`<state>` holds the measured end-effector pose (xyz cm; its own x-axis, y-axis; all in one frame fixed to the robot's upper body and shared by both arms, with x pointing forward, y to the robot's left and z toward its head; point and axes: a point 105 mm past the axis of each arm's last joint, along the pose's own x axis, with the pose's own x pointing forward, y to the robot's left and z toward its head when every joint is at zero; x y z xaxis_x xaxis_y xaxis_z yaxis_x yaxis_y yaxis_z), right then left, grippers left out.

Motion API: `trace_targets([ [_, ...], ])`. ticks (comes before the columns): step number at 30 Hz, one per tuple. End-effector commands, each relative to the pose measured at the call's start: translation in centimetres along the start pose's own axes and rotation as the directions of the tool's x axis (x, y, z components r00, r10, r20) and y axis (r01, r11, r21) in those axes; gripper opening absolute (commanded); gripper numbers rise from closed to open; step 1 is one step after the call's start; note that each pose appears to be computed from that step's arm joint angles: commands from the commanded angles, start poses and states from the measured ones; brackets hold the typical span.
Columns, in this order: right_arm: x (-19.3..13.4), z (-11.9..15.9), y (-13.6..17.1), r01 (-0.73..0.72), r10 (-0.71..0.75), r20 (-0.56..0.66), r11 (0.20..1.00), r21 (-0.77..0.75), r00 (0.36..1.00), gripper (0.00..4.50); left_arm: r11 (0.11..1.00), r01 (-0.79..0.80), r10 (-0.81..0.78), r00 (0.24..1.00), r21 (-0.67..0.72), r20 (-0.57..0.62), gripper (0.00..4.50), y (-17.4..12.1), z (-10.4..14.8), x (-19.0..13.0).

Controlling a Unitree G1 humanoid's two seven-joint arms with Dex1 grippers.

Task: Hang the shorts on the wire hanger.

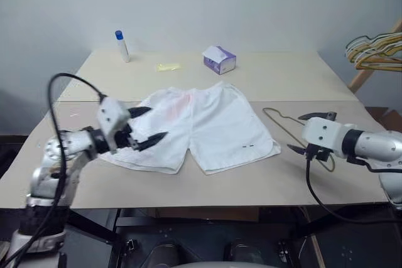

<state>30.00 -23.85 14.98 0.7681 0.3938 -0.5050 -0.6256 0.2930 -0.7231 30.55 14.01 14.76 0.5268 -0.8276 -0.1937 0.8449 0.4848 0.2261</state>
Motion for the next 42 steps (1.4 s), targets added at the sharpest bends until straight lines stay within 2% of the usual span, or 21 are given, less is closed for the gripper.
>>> trace_targets([
  [1, -1.2, 0.4, -0.7, 0.099, -0.099, -0.009, 0.995, 0.011, 0.995, 4.48, 0.992, 0.119, -0.117, 0.993, 0.04, -0.03, 4.5, -2.0, 0.4, 2.4],
  [7, -1.6, 0.2, 0.9, 0.118, -0.116, -0.042, 0.993, 0.031, 0.992, 4.48, 0.948, 0.313, -0.304, 0.945, 0.058, -0.122, 4.5, -4.9, -0.8, 5.6],
  [9, -1.6, 0.2, 0.8, 0.136, -0.134, -0.048, 0.99, 0.034, 0.99, 4.48, 0.931, 0.358, -0.338, 0.92, 0.077, -0.198, 4.5, -5.4, -1.9, 6.4],
  [14, -1.7, 0.4, 0.8, 0.158, -0.156, -0.049, 0.986, 0.044, 0.987, 4.48, 0.911, 0.371, -0.284, 0.883, 0.183, -0.374, 4.5, -4.4, -4.6, 7.5],
  [17, -1.5, 0.4, 1.0, 0.156, -0.154, -0.048, 0.987, 0.047, 0.987, 4.48, 0.904, 0.406, -0.326, 0.856, 0.131, -0.402, 4.5, -4.4, -5.9, 7.4],
  [20, -1.4, 0.5, 0.9, 0.161, -0.158, -0.046, 0.986, 0.048, 0.986, 4.5, 0.895, 0.432, -0.355, 0.838, 0.107, -0.415, 3.98, -4.7, -6.7, 7.6],
  [32, -0.7, 0.7, 0.4, 0.167, -0.166, -0.037, 0.985, 0.042, 0.985, 4.5, 0.907, 0.411, -0.344, 0.845, 0.087, -0.409, 0.13, -4.3, -7.1, 7.9],
  [37, -0.2, 0.7, 0.3, 0.166, -0.165, -0.032, 0.985, 0.039, 0.986, 4.5, 0.899, 0.414, -0.329, 0.855, 0.144, -0.402, 0.03, -3.8, -6.9, 6.1],
  [42, 0.8, 1.0, 0.4, 0.151, -0.15, -0.013, 0.988, 0.019, 0.989, 4.5, 0.87, 0.444, -0.324, 0.844, 0.216, -0.428, 0.03, -1.9, -6.6, 0.2],
])
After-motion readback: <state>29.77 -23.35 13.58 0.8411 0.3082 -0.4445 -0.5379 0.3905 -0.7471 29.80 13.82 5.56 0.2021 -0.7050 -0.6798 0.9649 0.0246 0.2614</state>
